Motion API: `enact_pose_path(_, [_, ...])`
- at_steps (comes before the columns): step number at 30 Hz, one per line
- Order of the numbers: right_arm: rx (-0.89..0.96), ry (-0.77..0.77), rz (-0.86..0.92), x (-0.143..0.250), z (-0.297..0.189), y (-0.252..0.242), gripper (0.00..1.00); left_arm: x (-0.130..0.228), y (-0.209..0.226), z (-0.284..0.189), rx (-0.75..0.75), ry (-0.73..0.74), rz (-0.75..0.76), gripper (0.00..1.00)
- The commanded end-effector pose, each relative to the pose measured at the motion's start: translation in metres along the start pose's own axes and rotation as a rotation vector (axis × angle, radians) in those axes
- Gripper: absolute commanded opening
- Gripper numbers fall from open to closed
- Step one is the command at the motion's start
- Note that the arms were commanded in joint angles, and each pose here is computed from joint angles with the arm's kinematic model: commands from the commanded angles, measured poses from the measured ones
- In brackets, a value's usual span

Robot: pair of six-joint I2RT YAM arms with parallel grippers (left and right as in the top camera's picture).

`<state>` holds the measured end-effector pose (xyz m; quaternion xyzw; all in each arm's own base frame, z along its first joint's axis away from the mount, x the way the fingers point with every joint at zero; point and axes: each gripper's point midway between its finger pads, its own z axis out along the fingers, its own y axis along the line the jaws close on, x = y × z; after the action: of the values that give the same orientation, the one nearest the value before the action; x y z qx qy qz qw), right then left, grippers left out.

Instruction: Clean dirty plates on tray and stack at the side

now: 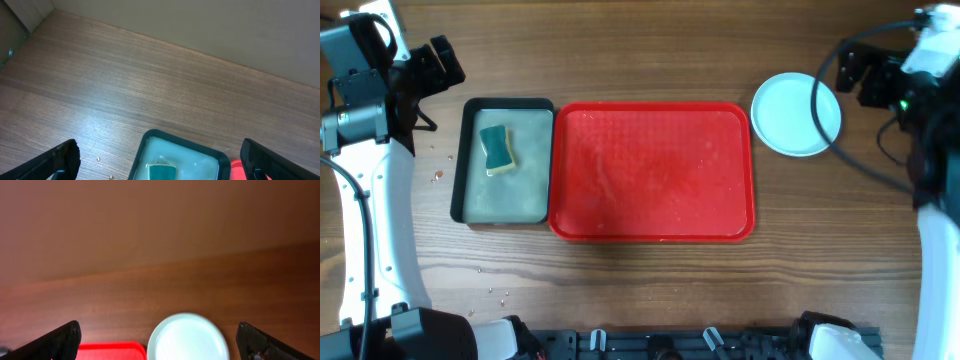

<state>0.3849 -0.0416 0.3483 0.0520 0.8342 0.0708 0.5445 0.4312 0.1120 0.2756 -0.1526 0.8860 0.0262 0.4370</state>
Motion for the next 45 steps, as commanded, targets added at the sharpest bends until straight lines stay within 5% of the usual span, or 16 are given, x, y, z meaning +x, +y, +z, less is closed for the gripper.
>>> enact_pose_path(1, [0.039, -0.149, -0.063, -0.032, -0.056, 0.013, 1.00, 0.000, 0.001, 0.002, 0.002, 0.001, -0.015, 1.00])
enact_pose_path(4, [0.000, -0.323, -0.118, -0.055, -0.130, 0.043, 1.00, 0.000, 0.001, 0.002, 0.002, 0.001, -0.015, 1.00])
enact_pose_path(13, [-0.064, -0.408, -0.329, -0.020, -0.207, 0.073, 1.00, 0.000, 0.001, 0.002, 0.002, 0.001, -0.015, 1.00])
enact_pose_path(20, [-0.121, -0.638, -0.387, 0.057, -0.203, 0.076, 1.00, 0.000, 0.001, 0.002, 0.002, 0.001, -0.015, 1.00])
enact_pose_path(29, [-0.164, -0.949, -0.416, 0.097, -0.167, 0.074, 1.00, 0.000, 0.001, 0.002, 0.002, 0.001, -0.015, 1.00])
enact_pose_path(34, [-0.147, -0.822, -0.306, 0.141, -0.117, 0.057, 1.00, 0.000, 0.001, 0.002, 0.002, 0.001, -0.015, 1.00])
enact_pose_path(39, [-0.055, -0.427, -0.134, 0.216, -0.057, 0.023, 1.00, 0.000, 0.001, 0.002, 0.002, 0.001, -0.015, 1.00])
enact_pose_path(45, [-0.049, -0.410, -0.161, 0.220, -0.055, 0.023, 1.00, 0.000, 0.001, 0.002, 0.002, 0.001, -0.015, 1.00])
